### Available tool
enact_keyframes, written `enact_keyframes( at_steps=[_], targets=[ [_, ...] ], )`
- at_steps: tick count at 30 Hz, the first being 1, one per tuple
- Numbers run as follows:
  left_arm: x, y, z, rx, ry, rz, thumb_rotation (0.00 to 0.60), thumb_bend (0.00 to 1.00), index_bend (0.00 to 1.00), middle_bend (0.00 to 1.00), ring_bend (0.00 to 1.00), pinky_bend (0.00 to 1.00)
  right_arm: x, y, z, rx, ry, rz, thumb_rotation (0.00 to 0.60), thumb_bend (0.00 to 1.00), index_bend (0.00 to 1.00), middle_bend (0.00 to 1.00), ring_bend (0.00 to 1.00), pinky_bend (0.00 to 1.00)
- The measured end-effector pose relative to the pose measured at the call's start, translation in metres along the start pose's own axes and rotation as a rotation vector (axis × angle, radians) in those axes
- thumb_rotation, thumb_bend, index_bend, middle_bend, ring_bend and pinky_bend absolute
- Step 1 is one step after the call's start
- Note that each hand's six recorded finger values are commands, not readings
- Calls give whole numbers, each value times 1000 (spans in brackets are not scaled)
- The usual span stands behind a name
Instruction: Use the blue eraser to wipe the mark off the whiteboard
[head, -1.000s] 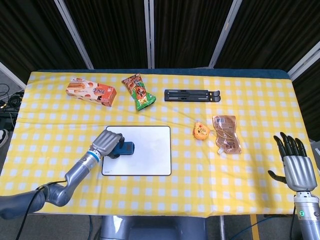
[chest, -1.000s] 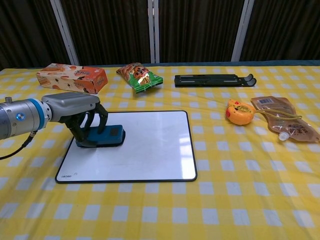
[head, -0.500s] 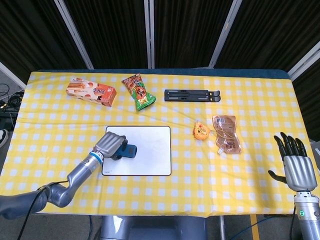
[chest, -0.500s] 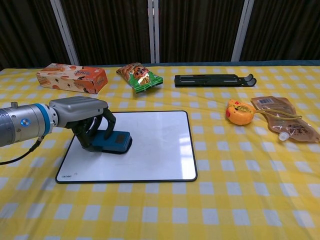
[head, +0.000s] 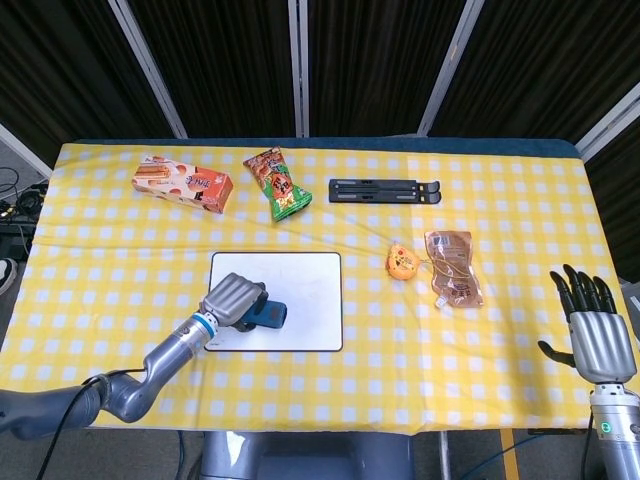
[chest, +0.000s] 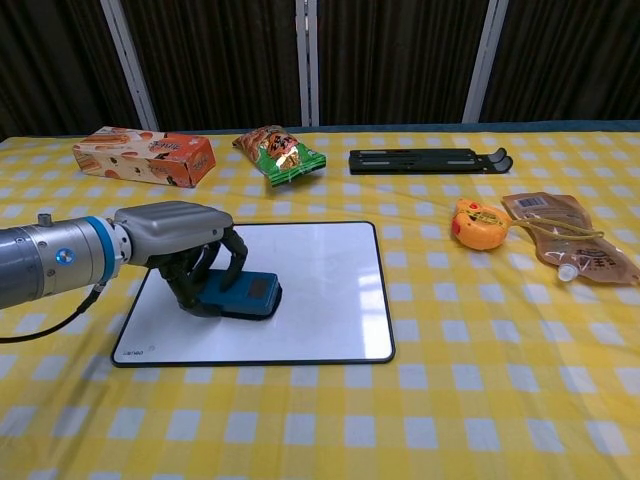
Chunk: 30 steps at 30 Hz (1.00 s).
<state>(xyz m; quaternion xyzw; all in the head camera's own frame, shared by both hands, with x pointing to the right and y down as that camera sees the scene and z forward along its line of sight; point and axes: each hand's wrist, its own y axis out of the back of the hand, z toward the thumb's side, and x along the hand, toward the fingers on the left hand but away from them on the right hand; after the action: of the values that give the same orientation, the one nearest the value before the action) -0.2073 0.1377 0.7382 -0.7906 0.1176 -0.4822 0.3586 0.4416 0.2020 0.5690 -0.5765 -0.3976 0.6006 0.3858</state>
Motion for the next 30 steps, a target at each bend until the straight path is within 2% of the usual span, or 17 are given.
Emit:
enact_keyframes(
  at_steps=[11, 21, 28, 29, 30],
  targets=[
    [-6, 13, -70, -13, 170, 24, 600, 255, 557, 406, 460, 539, 0, 1, 1, -3, 3, -1, 600, 0, 0, 0, 0, 0],
    [-39, 46, -124, -21, 262, 96, 600, 255, 557, 406, 460, 539, 1, 1, 6, -5, 16, -1, 600, 0, 0, 0, 0, 0],
    [-62, 27, -144, 19, 287, 54, 600, 254, 554, 406, 460, 539, 1, 2, 9, -12, 25, -3, 600, 0, 0, 0, 0, 0],
    [-65, 24, -146, 28, 289, 50, 600, 244, 539, 397, 459, 534, 1, 2, 9, -13, 27, -3, 600, 0, 0, 0, 0, 0],
    [-67, 20, -148, 34, 289, 49, 600, 191, 504, 359, 434, 514, 1, 2, 10, -13, 28, -3, 600, 0, 0, 0, 0, 0]
  ],
)
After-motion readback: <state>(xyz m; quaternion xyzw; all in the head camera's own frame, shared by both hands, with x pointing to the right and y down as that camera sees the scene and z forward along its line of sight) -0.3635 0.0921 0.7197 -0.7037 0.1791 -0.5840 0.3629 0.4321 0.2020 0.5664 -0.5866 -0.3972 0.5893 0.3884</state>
